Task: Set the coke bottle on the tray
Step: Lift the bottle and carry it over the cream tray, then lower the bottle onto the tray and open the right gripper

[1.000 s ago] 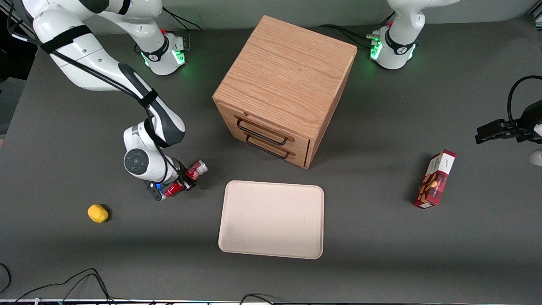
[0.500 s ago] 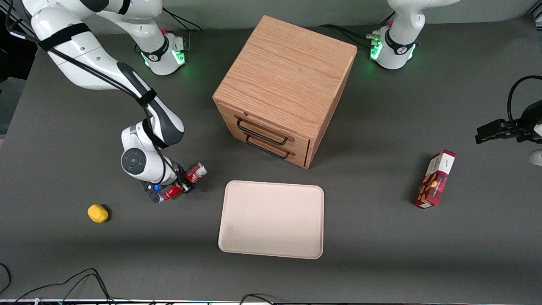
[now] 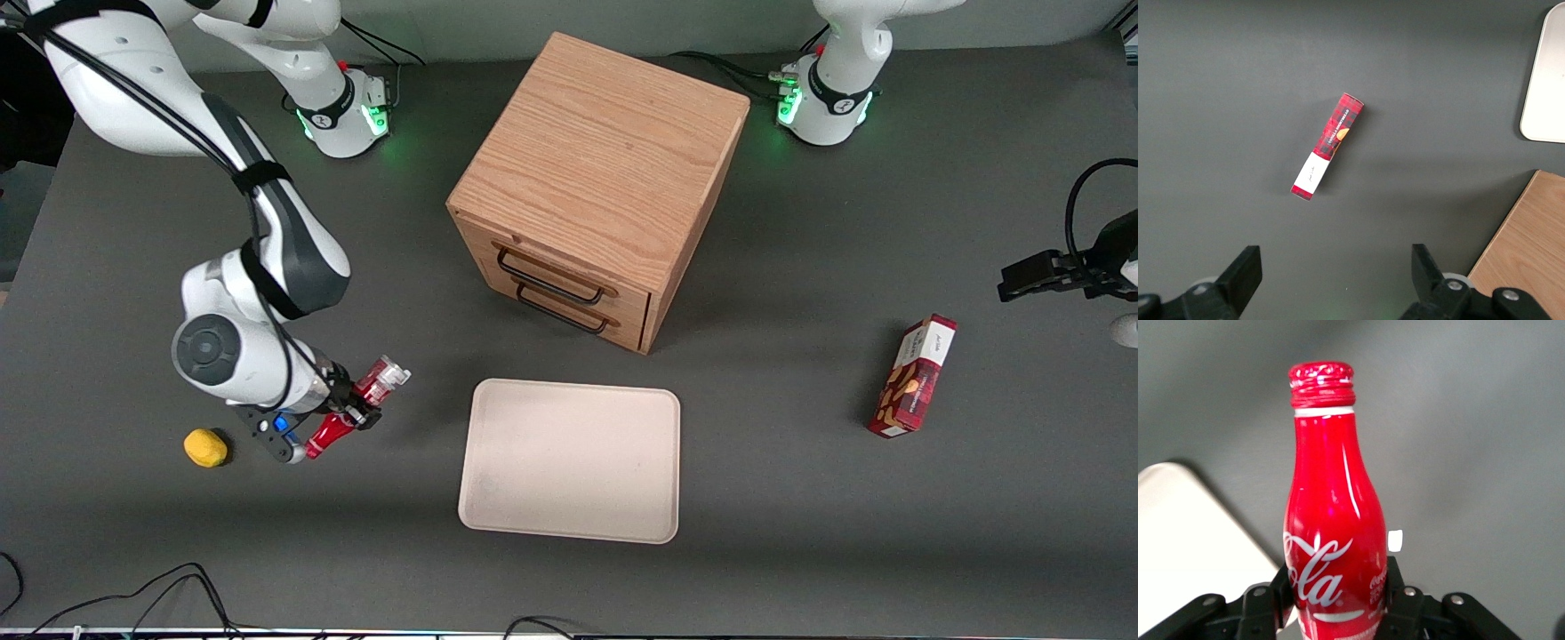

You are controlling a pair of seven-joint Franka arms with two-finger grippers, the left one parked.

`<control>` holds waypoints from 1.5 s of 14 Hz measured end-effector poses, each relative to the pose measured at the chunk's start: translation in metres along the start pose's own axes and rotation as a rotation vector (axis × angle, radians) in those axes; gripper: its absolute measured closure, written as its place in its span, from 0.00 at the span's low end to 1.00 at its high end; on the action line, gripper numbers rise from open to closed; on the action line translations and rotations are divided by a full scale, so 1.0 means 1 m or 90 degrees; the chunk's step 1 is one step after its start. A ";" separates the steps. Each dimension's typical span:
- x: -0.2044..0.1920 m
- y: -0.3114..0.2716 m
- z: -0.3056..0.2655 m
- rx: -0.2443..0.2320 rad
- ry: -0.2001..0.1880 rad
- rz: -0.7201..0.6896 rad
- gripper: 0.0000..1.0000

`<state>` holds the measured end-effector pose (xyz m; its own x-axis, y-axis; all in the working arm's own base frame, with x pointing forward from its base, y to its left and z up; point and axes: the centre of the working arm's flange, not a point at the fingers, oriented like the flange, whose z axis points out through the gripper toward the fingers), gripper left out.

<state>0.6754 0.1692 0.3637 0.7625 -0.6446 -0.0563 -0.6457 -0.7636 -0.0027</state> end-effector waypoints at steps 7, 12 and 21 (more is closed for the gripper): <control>-0.021 -0.063 -0.040 0.041 0.032 -0.291 0.45; -0.032 -0.106 0.045 0.074 -0.014 -0.352 0.45; -0.056 -0.134 0.161 0.117 -0.038 -0.349 0.45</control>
<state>0.7124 0.3140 0.2062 0.9873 -0.1492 -0.0546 -0.1576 -0.9626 -0.2202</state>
